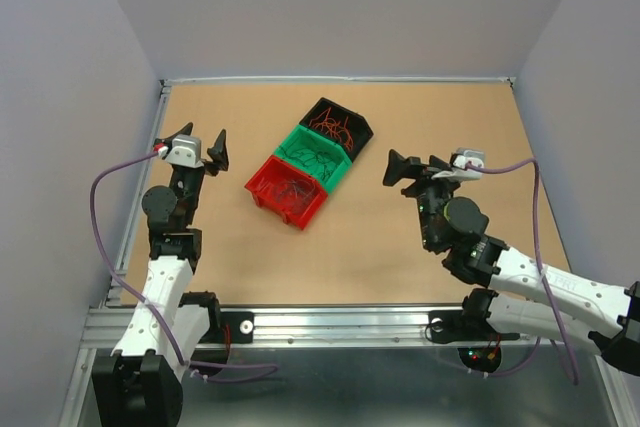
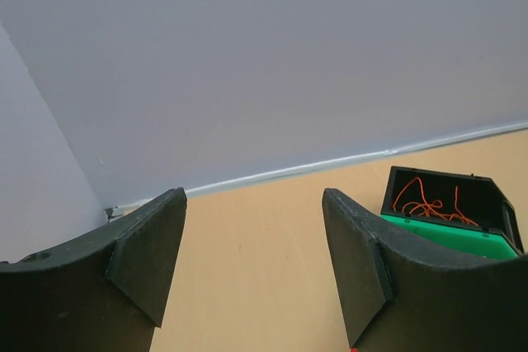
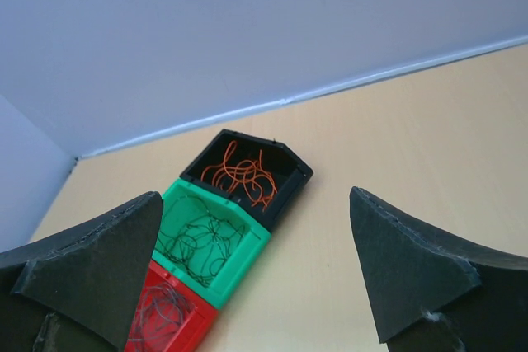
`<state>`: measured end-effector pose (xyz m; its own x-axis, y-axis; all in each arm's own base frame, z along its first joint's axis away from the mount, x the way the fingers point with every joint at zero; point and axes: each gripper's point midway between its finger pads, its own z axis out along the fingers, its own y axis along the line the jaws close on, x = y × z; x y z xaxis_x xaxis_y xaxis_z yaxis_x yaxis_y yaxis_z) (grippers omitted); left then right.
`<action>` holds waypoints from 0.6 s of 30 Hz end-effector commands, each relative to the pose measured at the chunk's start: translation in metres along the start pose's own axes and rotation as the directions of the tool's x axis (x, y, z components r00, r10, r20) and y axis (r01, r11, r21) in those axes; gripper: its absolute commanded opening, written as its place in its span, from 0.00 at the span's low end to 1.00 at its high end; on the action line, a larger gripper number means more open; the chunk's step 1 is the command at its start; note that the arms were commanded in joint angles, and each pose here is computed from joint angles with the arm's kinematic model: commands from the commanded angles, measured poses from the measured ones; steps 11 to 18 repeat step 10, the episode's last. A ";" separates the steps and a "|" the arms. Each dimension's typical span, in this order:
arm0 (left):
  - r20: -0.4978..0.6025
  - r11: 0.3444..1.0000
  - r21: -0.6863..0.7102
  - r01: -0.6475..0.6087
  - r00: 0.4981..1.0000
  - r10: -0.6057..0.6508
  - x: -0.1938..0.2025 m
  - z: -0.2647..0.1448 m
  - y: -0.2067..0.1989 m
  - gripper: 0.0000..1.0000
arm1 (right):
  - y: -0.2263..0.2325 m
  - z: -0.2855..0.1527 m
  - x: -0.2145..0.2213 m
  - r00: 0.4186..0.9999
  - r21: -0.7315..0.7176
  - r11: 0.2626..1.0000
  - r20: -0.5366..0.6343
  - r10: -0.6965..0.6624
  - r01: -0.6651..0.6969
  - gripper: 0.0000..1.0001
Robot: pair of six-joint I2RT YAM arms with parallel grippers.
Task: Untangle the cables
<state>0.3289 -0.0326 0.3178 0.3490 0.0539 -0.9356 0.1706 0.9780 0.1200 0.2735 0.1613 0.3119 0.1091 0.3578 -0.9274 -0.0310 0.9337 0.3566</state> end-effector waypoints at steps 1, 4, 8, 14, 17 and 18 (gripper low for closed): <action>0.060 1.000 -0.017 -0.017 0.998 0.018 -0.013 0.003 0.004 0.78 | -0.012 -0.004 -0.023 0.992 0.037 0.993 0.075 0.106 -0.108 1.00; 0.041 1.000 -0.007 -0.012 0.999 0.012 -0.007 0.007 0.003 0.77 | -0.012 -0.006 -0.024 0.991 0.018 0.993 0.078 0.113 -0.115 1.00; 0.020 1.000 -0.008 -0.009 1.000 0.009 -0.002 0.011 0.004 0.77 | -0.008 -0.005 -0.025 0.991 0.003 0.994 0.076 0.113 -0.114 0.98; 0.010 1.000 -0.004 -0.009 1.000 0.009 0.002 0.012 0.003 0.77 | -0.005 -0.005 -0.023 0.992 -0.010 0.995 0.070 0.102 -0.101 1.00; 0.010 1.000 -0.004 -0.009 1.000 0.009 0.002 0.012 0.003 0.77 | -0.005 -0.005 -0.023 0.992 -0.010 0.995 0.070 0.102 -0.101 1.00; 0.010 1.000 -0.004 -0.009 1.000 0.009 0.002 0.012 0.003 0.77 | -0.005 -0.005 -0.023 0.992 -0.010 0.995 0.070 0.102 -0.101 1.00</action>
